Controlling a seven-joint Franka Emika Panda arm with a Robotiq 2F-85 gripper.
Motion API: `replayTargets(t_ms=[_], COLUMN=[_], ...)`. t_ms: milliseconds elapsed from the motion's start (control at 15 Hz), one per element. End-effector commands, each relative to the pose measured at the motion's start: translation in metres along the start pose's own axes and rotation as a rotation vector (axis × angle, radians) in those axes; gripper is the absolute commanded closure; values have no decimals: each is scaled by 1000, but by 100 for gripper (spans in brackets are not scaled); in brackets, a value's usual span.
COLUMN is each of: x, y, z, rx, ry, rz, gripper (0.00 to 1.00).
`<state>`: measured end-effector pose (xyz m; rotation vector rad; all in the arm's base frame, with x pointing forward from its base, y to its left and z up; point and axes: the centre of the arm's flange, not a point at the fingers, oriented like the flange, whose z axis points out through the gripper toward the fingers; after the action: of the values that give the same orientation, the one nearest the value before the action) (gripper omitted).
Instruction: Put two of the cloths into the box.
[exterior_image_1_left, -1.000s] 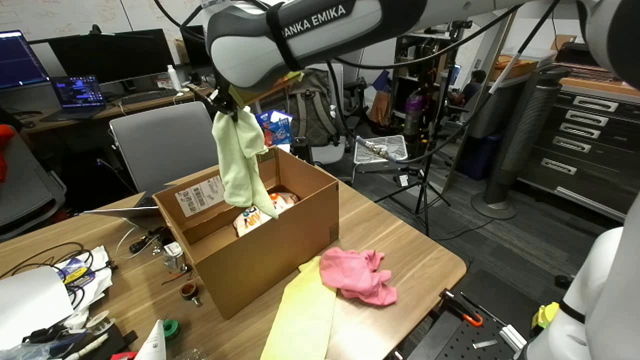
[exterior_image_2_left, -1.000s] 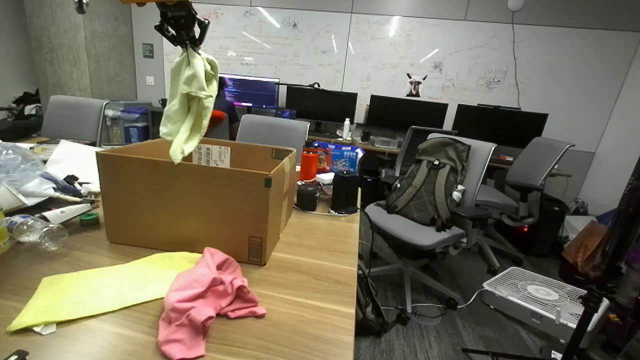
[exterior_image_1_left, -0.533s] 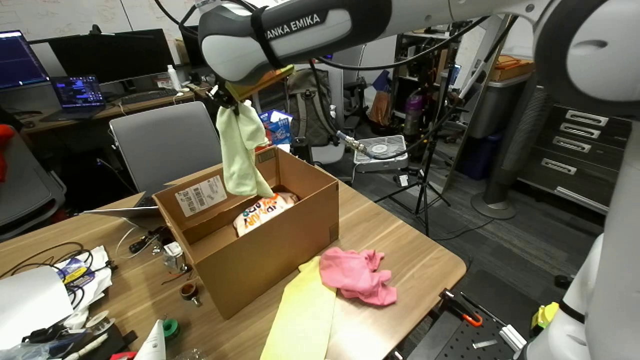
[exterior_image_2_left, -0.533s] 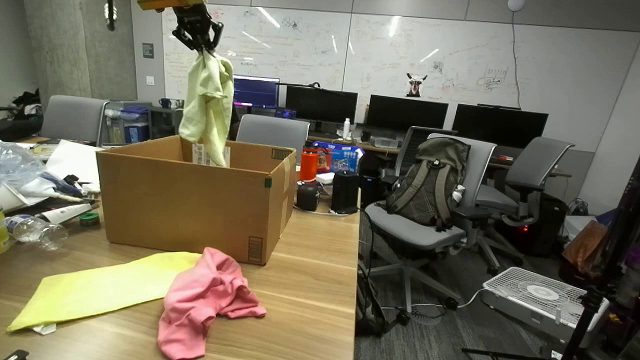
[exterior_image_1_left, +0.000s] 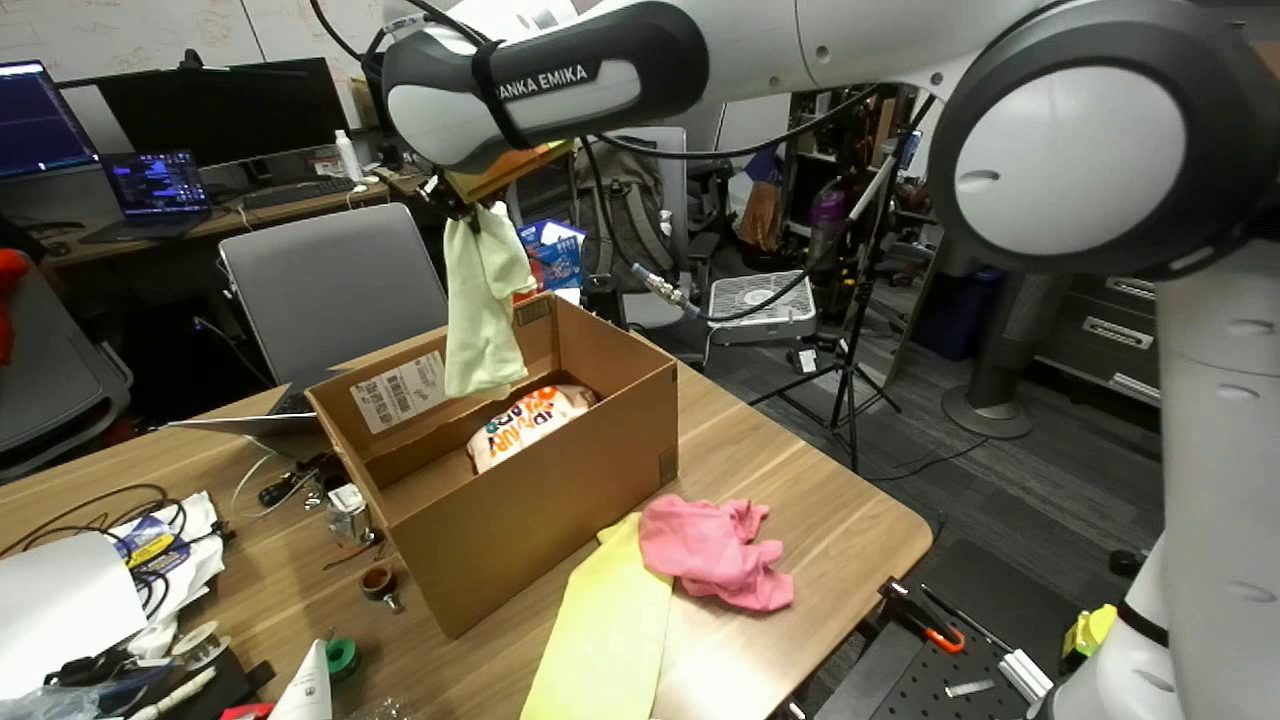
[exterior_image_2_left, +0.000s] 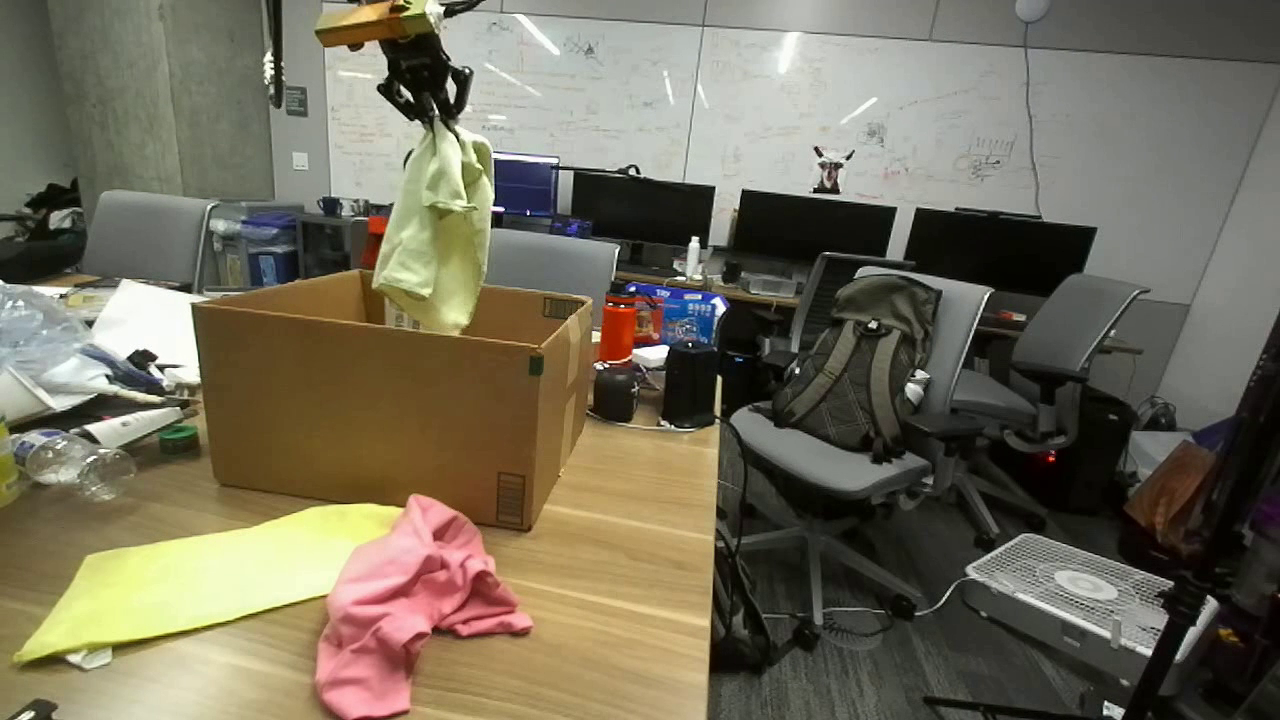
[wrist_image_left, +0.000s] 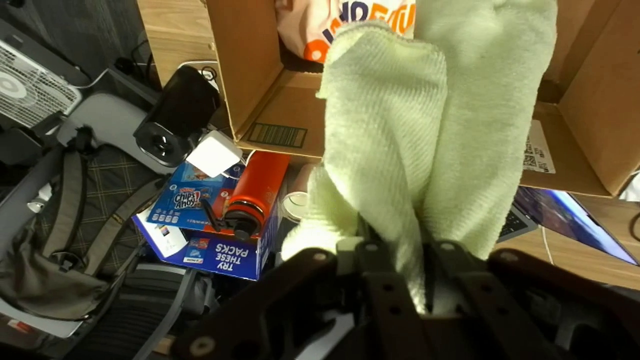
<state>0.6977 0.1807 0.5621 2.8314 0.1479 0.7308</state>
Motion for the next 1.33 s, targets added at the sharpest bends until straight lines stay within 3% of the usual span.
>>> replayTargets(t_ms=[0,467,1267], x=[28,28,-2], y=[3,8,45], z=[-1,5,6], rx=[-22,-39,-77], ry=[-8,-38,-213], rz=[-9,-13,16], gripper=[52,1,0])
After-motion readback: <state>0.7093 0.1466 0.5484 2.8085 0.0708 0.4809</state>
